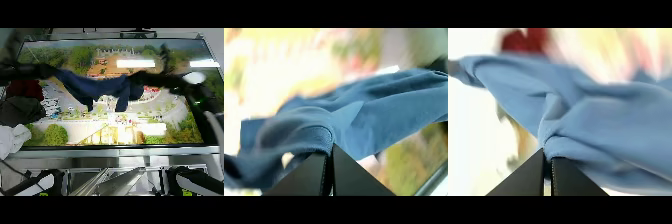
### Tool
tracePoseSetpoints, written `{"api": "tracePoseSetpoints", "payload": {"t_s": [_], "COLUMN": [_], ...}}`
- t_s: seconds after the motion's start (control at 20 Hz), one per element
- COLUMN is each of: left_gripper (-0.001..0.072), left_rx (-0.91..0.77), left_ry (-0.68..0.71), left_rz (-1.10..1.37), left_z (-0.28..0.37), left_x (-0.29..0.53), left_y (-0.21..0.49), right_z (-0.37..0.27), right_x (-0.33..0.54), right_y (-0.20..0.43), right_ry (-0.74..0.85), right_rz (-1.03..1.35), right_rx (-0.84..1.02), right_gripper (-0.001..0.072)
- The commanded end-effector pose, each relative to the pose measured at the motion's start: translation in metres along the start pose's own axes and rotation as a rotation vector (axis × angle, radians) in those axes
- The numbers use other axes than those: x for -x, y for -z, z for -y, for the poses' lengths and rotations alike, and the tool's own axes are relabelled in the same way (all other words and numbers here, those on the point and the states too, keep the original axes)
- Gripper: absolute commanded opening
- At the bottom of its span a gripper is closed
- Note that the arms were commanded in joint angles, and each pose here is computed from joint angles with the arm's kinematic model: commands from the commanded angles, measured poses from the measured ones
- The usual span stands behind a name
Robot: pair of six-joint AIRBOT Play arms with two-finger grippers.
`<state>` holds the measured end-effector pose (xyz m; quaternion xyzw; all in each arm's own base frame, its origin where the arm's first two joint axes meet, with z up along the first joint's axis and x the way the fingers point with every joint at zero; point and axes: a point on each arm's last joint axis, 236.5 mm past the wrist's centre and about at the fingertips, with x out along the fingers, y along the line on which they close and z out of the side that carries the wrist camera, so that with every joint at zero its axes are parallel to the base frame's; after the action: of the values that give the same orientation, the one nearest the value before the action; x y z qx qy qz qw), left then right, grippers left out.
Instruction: Fold the shirts.
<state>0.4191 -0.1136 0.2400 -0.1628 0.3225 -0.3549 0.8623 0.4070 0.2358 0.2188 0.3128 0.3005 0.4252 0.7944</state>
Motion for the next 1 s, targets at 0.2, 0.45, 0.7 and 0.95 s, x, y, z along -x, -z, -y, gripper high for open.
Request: {"api": "tracePoseSetpoints", "payload": {"t_s": [0.2,0.45,0.7,0.95], "left_gripper": [0.0022,0.0022,0.0023,0.0208], "left_rx": [-0.536,-0.446,-0.046,0.258], "left_ry": [0.067,0.0,0.049,0.026], "left_rz": [0.587,0.438,0.118,-0.149], "left_z": [0.252,0.219,0.067,-0.116], "left_x": [0.189,0.168,0.053,-0.071], "left_y": [-0.093,-0.074,-0.033,0.071], "right_z": [-0.247,-0.205,-0.049,0.175], "right_x": [0.196,0.169,0.077,-0.036], "right_y": [-0.085,-0.072,-0.07,-0.009], "right_ry": [0.053,0.067,0.083,0.193], "right_rz": [0.48,0.312,0.036,-0.167], "right_rx": [0.699,0.582,0.258,-0.144], "right_gripper": [0.0019,0.0019,0.002,0.0375]}}
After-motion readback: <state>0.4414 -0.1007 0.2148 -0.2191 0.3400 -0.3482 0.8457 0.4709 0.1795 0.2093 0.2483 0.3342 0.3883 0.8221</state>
